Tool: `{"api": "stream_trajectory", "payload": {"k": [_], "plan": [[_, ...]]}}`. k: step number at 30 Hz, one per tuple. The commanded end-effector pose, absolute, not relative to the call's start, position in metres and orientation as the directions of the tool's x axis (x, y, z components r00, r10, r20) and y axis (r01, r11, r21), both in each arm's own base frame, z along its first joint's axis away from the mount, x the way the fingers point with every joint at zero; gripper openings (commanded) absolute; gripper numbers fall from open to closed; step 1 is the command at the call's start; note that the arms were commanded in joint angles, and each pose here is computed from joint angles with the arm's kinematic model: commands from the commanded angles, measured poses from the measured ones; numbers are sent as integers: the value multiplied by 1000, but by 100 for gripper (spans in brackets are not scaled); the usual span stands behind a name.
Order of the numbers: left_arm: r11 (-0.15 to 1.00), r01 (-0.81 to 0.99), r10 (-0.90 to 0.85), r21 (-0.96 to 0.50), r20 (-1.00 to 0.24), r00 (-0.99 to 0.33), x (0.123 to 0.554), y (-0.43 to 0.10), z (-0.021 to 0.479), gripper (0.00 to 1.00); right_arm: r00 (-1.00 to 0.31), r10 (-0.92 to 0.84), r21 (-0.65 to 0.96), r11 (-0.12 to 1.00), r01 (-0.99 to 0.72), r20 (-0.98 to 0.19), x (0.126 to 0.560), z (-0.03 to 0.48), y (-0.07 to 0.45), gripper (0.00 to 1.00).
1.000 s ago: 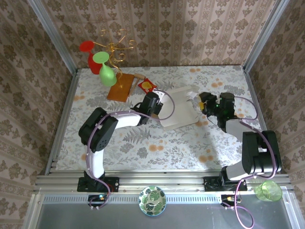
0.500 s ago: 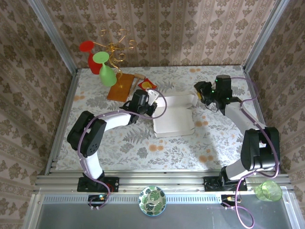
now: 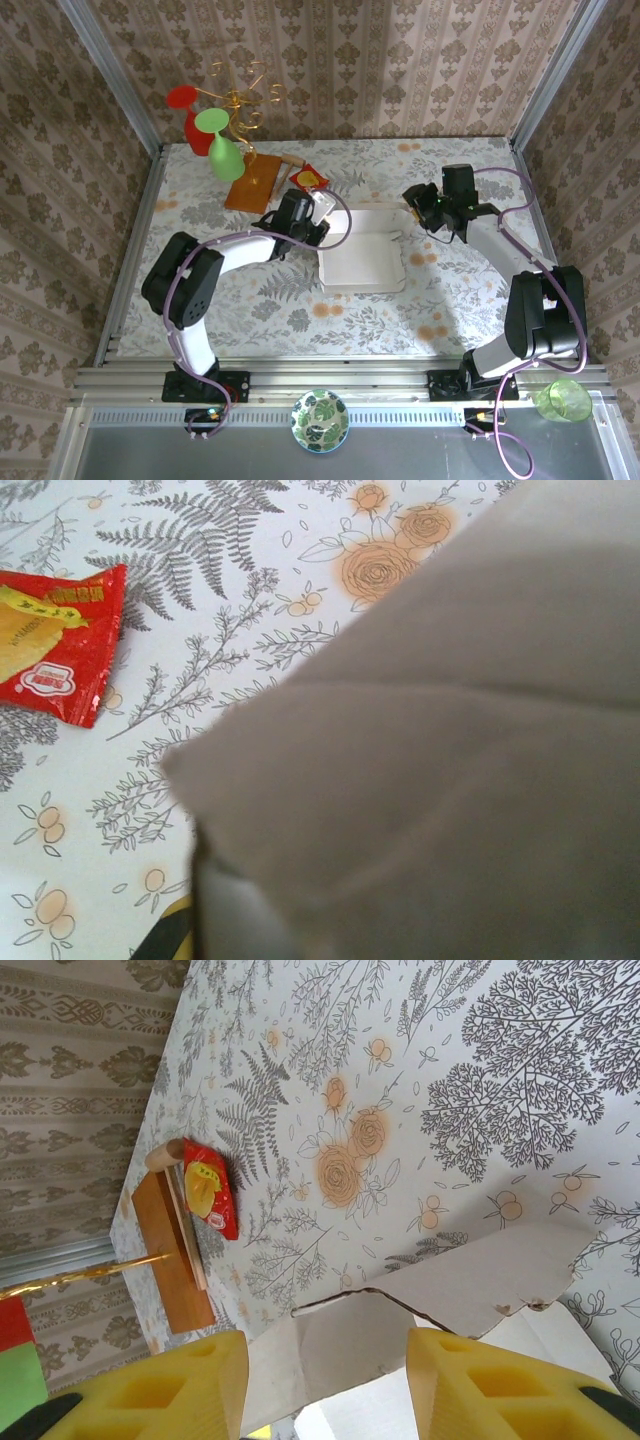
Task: Fold the paper box
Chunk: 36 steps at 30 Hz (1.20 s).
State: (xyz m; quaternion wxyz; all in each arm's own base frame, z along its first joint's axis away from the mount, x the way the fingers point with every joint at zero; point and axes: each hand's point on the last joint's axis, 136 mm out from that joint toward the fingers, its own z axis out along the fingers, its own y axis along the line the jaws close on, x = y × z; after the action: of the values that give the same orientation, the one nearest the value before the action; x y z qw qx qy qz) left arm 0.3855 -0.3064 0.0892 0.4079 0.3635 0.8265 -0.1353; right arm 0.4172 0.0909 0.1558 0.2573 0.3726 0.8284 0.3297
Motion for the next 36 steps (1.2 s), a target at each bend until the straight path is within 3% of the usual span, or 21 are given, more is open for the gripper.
{"api": "stream_trajectory", "payload": {"k": [1,16,36], "plan": [[698,702,531,140,-758,-377,394,-312,87,0,-581,783,745,520,417,-222,419,174,91,46],[715,654,592,245,-710,-381,398,-312,72,0,-585,748,706,596,382,-314,428,193,83,44],[713,661,590,235,-711,-383,400,-316,72,0,-684,683,673,634,381,-256,446,151,106,40]]}}
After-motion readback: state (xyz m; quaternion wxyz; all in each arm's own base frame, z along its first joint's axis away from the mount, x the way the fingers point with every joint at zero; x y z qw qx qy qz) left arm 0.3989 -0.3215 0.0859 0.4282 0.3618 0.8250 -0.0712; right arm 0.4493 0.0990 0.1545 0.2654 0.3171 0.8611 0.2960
